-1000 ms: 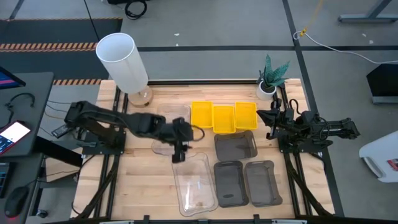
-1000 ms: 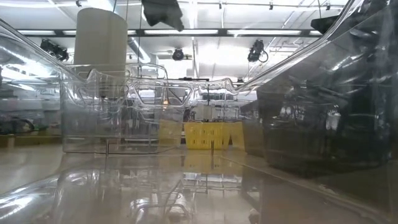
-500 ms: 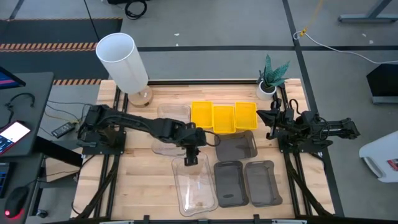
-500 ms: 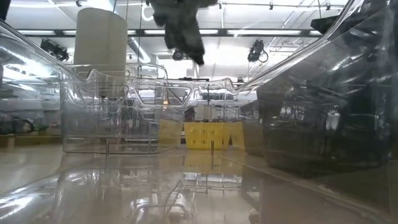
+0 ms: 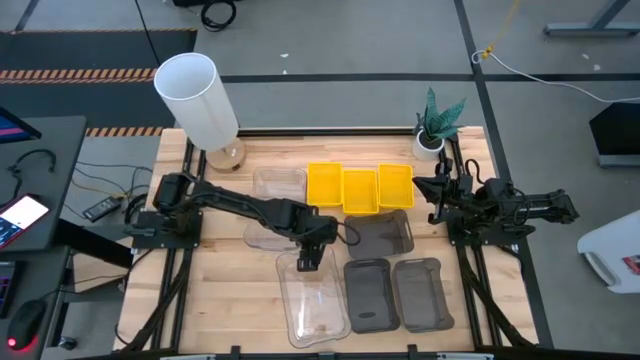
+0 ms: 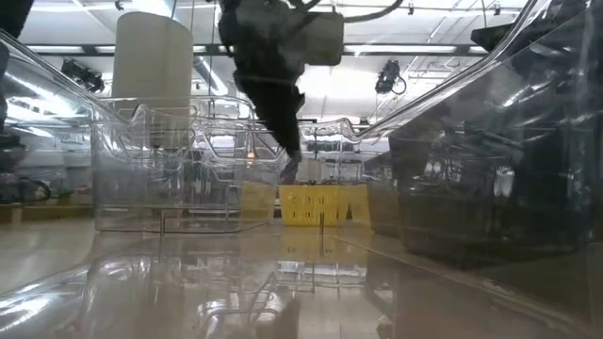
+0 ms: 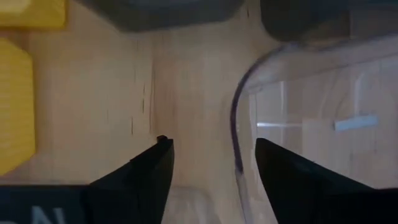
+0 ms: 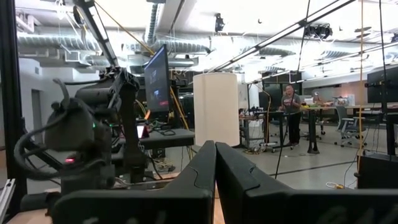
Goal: Stack baskets by color
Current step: Stack the bottom transparent bin on the top transparent bin
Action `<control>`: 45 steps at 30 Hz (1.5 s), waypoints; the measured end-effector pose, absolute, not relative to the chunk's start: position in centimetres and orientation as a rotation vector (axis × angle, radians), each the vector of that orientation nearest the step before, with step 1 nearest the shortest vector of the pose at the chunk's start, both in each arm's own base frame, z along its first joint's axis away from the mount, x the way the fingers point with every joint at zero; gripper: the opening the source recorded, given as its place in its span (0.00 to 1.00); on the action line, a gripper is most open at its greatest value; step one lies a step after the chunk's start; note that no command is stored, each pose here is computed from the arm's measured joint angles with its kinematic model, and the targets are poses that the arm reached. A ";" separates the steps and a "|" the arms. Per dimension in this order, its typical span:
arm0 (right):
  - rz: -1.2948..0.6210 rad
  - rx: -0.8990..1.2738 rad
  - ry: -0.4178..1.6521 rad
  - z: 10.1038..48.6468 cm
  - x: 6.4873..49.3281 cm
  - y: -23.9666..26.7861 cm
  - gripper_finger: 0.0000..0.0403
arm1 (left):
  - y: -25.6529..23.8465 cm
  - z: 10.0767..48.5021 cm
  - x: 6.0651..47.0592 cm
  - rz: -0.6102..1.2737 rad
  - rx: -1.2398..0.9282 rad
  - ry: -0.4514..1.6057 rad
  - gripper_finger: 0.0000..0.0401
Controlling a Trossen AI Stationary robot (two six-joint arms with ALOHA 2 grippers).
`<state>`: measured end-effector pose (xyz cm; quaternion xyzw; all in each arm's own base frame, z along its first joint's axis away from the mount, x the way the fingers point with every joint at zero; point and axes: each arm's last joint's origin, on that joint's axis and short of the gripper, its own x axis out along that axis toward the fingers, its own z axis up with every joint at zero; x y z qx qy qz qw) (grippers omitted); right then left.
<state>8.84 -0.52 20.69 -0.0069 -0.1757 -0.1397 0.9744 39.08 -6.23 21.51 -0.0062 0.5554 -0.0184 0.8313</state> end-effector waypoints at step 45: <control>-0.282 -0.013 -0.361 20.7 8.8 -0.5 0.04 | -8.3 30.1 38.6 -0.128 0.136 1.178 0.02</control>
